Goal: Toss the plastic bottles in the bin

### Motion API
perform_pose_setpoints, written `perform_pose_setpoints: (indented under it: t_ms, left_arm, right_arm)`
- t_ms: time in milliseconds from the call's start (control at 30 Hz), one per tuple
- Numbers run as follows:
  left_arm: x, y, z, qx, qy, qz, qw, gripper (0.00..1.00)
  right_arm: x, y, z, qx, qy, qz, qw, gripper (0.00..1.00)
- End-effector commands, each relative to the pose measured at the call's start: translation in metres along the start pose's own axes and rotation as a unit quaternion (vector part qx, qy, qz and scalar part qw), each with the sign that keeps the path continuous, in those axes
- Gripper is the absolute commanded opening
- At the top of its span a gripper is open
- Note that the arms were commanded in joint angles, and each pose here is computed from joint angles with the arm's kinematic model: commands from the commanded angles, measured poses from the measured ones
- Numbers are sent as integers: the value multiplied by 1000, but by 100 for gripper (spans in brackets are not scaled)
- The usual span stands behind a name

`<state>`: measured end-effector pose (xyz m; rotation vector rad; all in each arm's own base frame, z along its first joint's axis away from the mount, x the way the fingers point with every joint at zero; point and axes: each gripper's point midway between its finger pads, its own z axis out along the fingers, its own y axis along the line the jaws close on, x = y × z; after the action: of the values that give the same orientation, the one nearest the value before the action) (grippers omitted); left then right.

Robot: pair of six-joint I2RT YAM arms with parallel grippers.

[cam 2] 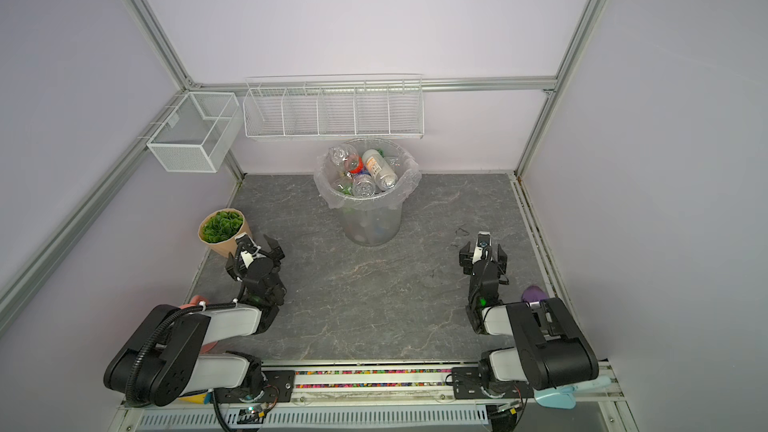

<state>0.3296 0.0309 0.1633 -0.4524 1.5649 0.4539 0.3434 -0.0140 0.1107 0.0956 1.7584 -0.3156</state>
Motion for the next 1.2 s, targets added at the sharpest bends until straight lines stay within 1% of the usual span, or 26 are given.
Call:
perform_pose_setpoints:
  t_ms: [0,33,233,333,400,533,667,767,967,1033,1100,1167]
  left_arm:
    - [-9,2,0,1,-23,-11,1000,99]
    - [2,8,-3,-1,-15,1,1000,99]
    - [7,14,-2,-15,-30,-7,999,99]
    - [11,14,0,-24,-28,-8,999,99]
    - [12,12,1,-20,-27,-4,999,99]
    - [14,14,-4,-9,-25,-13,1000,99]
    - [14,16,-6,-5,-25,-17,1000,99]
    - [15,4,-7,29,-24,-3,999,99]
    - [18,-7,-7,61,-23,14,998,99]
    - [20,-18,-9,91,-22,30,995,99]
    - [24,-33,-12,133,-20,51,990,99]
    - [29,-44,-15,163,-18,70,984,99]
  right_arm:
    - [-17,-6,-3,12,-58,16,998,89]
    - [-18,-3,-1,7,-58,11,998,89]
    - [-16,-1,-3,-2,-58,11,998,89]
    - [-15,1,-4,-8,-58,9,998,89]
    - [-15,7,-3,-23,-58,2,998,89]
    - [-6,33,3,-84,-48,-36,995,89]
    - [-6,36,-1,-99,-51,-39,993,89]
    - [-5,37,-2,-102,-51,-40,993,89]
    - [-5,40,-2,-109,-52,-43,992,88]
    - [-6,40,-2,-109,-52,-44,992,88]
    - [-5,40,-2,-109,-52,-44,992,88]
    - [-5,40,-2,-109,-52,-44,992,88]
